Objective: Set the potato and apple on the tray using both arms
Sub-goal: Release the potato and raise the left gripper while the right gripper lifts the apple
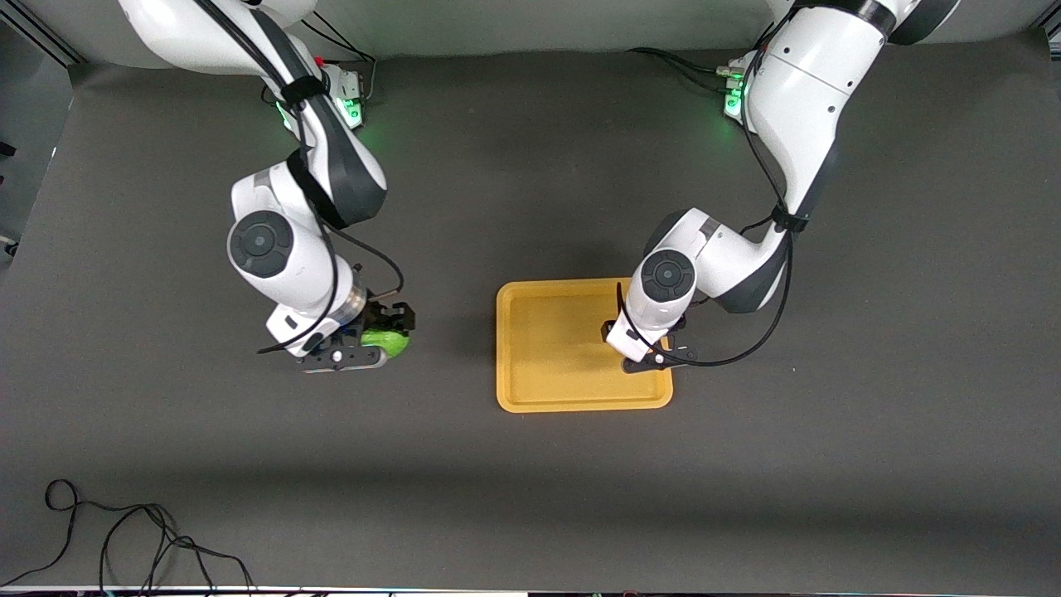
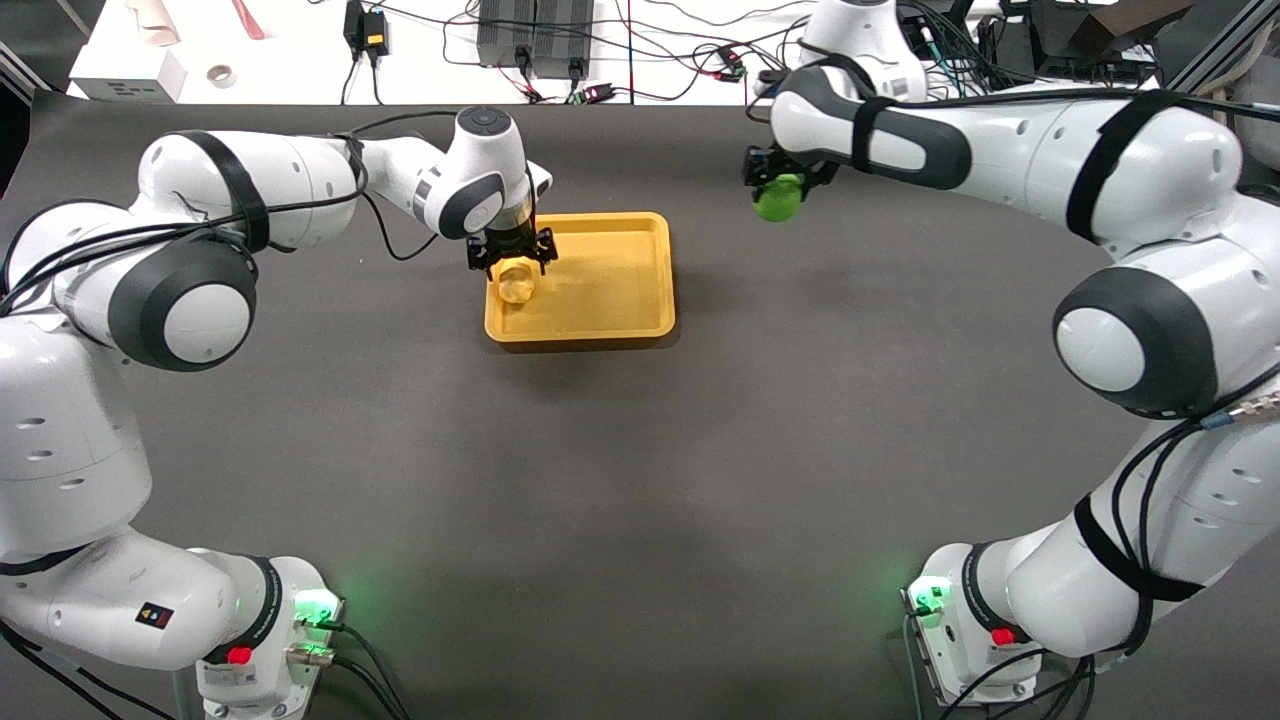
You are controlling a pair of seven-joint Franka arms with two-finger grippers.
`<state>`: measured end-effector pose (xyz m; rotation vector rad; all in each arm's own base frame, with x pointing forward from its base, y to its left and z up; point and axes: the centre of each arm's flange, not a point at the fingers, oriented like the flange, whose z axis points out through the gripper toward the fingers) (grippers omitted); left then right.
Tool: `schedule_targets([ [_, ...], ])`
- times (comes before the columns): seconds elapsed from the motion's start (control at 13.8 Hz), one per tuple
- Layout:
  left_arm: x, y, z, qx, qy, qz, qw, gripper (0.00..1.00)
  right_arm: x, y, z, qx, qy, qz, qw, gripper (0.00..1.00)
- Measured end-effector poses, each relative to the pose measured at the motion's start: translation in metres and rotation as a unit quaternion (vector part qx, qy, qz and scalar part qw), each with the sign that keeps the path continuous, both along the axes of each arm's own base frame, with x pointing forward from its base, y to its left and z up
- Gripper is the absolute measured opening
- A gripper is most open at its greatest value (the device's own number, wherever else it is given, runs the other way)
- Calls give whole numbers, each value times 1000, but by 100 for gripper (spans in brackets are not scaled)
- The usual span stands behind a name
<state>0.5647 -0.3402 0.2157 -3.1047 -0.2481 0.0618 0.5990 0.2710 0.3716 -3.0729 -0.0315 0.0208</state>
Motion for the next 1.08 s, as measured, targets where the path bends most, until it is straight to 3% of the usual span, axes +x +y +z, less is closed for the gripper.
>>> schedule_targets([
  [0.22, 13, 13, 42, 13, -7, 1, 1000, 100, 2, 35, 3, 43, 8, -20, 999, 77],
  [0.43, 25, 62, 124, 39, -4, -18, 999, 100, -11, 115, -10, 57, 12, -44, 997, 77],
  [0.72, 25, 157, 233, 34, 6, -33, 999, 100, -17, 197, -67, 49, 16, -38, 998, 77],
  [0.94, 8, 224, 297, 14, 18, -38, 999, 100, -21, 219, -111, 31, 18, -24, 999, 77],
  [1.08, -5, 255, 331, 13, 7, -38, 999, 100, -32, 235, -132, 28, 17, -26, 999, 77],
])
